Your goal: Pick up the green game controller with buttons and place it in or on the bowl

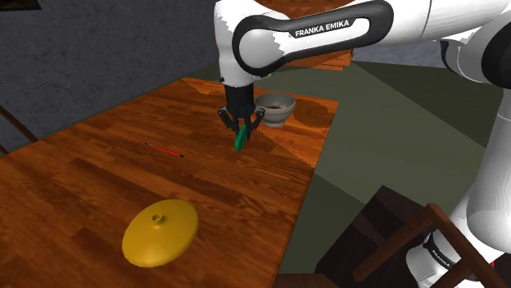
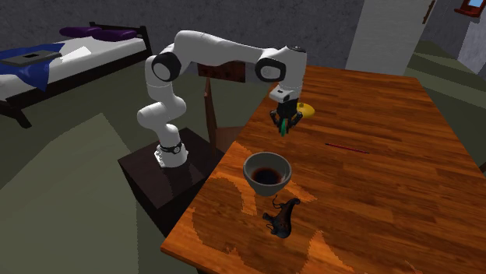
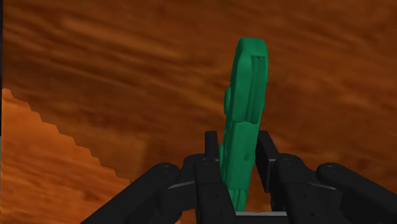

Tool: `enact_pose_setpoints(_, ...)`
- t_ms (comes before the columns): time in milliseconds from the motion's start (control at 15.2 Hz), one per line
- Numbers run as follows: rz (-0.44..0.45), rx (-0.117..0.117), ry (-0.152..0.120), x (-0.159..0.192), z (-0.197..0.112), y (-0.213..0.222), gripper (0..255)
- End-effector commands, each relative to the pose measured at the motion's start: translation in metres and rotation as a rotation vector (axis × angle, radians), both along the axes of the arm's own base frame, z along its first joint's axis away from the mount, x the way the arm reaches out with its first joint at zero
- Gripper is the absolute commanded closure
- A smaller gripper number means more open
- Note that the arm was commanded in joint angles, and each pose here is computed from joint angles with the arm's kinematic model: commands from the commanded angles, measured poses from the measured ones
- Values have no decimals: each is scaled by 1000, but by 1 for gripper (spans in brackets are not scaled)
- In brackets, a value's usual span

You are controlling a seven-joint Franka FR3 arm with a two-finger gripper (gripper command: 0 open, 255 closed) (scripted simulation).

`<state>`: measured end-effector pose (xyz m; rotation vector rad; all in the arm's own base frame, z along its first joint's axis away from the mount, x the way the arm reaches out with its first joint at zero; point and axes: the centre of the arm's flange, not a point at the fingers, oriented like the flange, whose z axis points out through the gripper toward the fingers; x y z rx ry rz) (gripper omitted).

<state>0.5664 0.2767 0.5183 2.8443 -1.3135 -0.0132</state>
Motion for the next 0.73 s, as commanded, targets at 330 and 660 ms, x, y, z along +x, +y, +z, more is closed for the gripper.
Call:
enact_pose_setpoints(330, 0, 0, 0, -1, 37, 1, 255)
enact_pose_setpoints(660, 0, 0, 0, -1, 63, 1, 255)
